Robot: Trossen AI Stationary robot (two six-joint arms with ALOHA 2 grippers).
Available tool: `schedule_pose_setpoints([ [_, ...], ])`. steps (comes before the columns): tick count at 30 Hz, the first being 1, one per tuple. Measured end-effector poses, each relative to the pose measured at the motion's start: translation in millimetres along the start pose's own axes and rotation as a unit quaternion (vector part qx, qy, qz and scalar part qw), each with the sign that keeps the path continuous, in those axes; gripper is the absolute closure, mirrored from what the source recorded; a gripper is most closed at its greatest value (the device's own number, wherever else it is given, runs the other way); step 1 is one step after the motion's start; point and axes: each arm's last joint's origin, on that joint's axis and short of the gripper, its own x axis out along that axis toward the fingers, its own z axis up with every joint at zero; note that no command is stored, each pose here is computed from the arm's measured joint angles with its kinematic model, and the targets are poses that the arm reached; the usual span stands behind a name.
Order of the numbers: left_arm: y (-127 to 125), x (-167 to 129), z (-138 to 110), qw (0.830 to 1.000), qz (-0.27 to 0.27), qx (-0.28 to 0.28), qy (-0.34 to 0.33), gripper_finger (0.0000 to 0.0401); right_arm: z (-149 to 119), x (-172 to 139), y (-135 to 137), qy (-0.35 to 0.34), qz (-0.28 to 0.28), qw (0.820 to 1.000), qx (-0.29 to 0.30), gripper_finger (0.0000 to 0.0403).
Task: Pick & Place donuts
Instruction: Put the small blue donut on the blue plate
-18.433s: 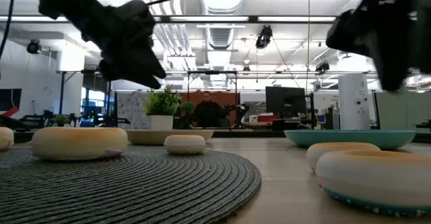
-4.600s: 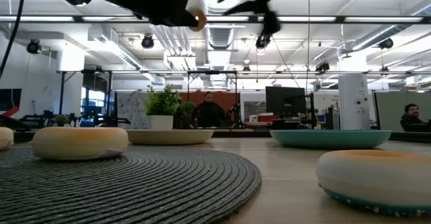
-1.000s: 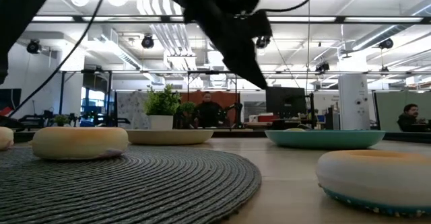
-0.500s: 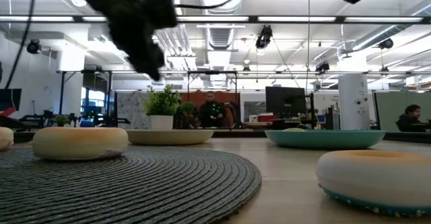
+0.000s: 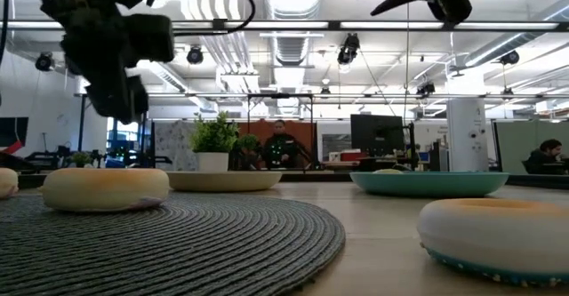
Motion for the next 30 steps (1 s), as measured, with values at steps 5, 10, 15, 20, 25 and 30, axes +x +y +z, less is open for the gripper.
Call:
schedule_pose_setpoints([
  [5, -3.8, -0.4, 6.1, 0.999, -0.017, 0.025, -0.025, 0.0323, -27.9, -1.6, 5.7, 0.155, 0.041, 0.985, -0.067, 0.0273],
  [10, -3.7, -0.5, 7.2, 0.999, -0.012, 0.040, -0.033, 0.0323, -80.2, 6.6, 8.6, 0.287, 0.035, 0.950, -0.114, 0.0279],
  [15, -3.0, -0.2, 7.3, 0.998, -0.002, 0.048, -0.038, 0.0323, -127.9, 30.5, 4.3, 0.393, 0.005, 0.911, -0.121, 0.0288],
  [20, -2.7, -0.2, 7.5, 0.998, 0.003, 0.048, -0.041, 0.0323, -166.7, 55.0, 3.5, 0.426, 0.024, 0.887, -0.177, 0.0297],
  [25, -2.7, -0.2, 7.4, 0.998, 0.003, 0.049, -0.041, 0.0323, -198.5, 64.3, 13.5, 0.426, 0.045, 0.854, -0.296, 0.0304],
  [30, -2.5, 0.0, 7.2, 0.998, 0.003, 0.048, -0.040, 0.0323, -229.4, 76.1, 27.6, 0.439, 0.071, 0.778, -0.445, 0.0305],
])
